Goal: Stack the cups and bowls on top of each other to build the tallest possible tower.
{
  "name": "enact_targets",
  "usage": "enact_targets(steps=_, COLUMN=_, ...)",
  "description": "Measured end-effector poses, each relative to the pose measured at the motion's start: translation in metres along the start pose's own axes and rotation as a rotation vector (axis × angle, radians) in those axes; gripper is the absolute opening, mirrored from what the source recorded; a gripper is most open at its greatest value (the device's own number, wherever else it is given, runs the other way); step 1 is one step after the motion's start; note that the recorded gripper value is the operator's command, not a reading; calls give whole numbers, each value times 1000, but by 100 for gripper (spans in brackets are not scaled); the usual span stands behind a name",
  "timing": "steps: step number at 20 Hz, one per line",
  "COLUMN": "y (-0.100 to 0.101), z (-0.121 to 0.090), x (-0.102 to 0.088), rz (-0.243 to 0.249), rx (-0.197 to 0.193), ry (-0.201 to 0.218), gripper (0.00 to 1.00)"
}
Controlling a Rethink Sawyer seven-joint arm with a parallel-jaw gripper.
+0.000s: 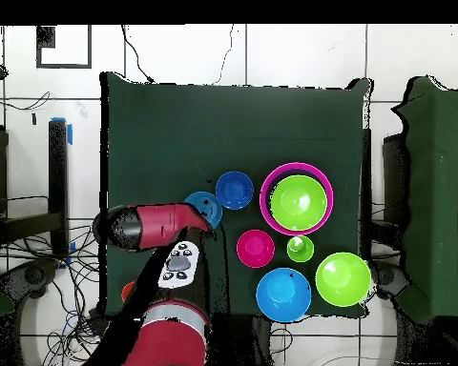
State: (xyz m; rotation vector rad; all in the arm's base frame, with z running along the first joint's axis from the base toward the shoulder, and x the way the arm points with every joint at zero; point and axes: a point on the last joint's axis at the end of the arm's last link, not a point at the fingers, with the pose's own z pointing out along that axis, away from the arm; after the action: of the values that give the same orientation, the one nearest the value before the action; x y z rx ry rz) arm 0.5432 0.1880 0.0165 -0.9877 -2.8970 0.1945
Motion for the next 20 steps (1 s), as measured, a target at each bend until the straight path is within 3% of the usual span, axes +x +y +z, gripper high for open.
enact_targets(steps=9, y=-8, z=-2, x=-23, rz=38, rx=-13, ry=-2, gripper=100)
enact_targets(steps=20, y=-30, z=2, x=-51, rz=51, rx=-4, ry=-17, gripper=100)
